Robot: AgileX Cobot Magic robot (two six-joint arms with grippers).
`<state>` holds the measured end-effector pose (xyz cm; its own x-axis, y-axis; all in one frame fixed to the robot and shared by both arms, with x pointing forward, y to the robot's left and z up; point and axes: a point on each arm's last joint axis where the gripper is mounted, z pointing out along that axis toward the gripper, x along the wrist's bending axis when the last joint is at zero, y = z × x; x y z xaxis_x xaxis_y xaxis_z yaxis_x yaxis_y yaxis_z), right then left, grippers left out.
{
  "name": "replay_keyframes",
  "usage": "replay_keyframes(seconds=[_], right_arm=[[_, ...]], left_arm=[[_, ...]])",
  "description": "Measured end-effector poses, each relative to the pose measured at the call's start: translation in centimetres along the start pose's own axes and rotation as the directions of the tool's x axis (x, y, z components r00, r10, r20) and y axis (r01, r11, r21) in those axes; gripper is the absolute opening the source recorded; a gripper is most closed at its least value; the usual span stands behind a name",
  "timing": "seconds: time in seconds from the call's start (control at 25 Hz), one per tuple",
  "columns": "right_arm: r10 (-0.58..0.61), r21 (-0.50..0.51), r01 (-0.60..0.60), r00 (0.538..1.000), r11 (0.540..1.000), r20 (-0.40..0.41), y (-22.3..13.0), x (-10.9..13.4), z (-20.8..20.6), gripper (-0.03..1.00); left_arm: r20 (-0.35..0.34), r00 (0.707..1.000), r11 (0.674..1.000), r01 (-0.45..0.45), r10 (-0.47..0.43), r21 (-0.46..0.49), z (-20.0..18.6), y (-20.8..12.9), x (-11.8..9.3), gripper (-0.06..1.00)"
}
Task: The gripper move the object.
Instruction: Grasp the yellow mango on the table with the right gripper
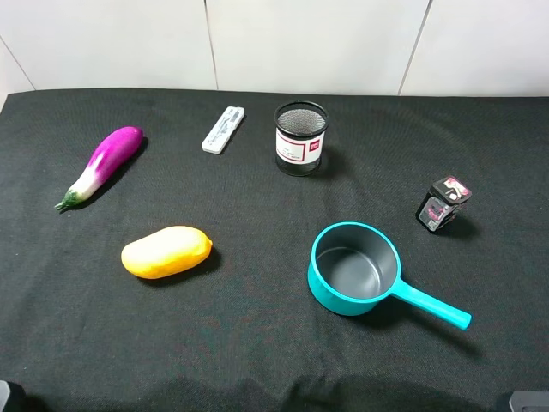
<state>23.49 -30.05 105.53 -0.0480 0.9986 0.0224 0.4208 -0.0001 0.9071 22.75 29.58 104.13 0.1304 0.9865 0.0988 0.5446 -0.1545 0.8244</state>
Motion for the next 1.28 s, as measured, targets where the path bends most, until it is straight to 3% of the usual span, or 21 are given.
replay_keyframes(seconds=[0.4,0.72,1.0,1.28], right_arm=[[-0.049,-0.041,0.047,0.998,0.998,-0.042,1.4,0.4,-0.5,0.69],[-0.149,0.115,0.159,0.985,0.981,-0.092,5.1,0.9,2.1,0.69],[-0.245,0.252,0.284,0.953,0.925,-0.175,7.4,1.3,5.8,0.69],[-0.300,0.294,0.377,0.913,0.878,-0.275,9.3,2.0,8.8,0.69]], left_arm=[[0.000,1.000,1.000,0.000,0.000,0.000,0.0,0.0,0.0,0.99],[0.000,1.000,1.000,0.000,0.000,0.000,0.0,0.0,0.0,0.99],[0.000,1.000,1.000,0.000,0.000,0.000,0.0,0.0,0.0,0.99],[0.000,1.000,1.000,0.000,0.000,0.000,0.0,0.0,0.0,0.99]])
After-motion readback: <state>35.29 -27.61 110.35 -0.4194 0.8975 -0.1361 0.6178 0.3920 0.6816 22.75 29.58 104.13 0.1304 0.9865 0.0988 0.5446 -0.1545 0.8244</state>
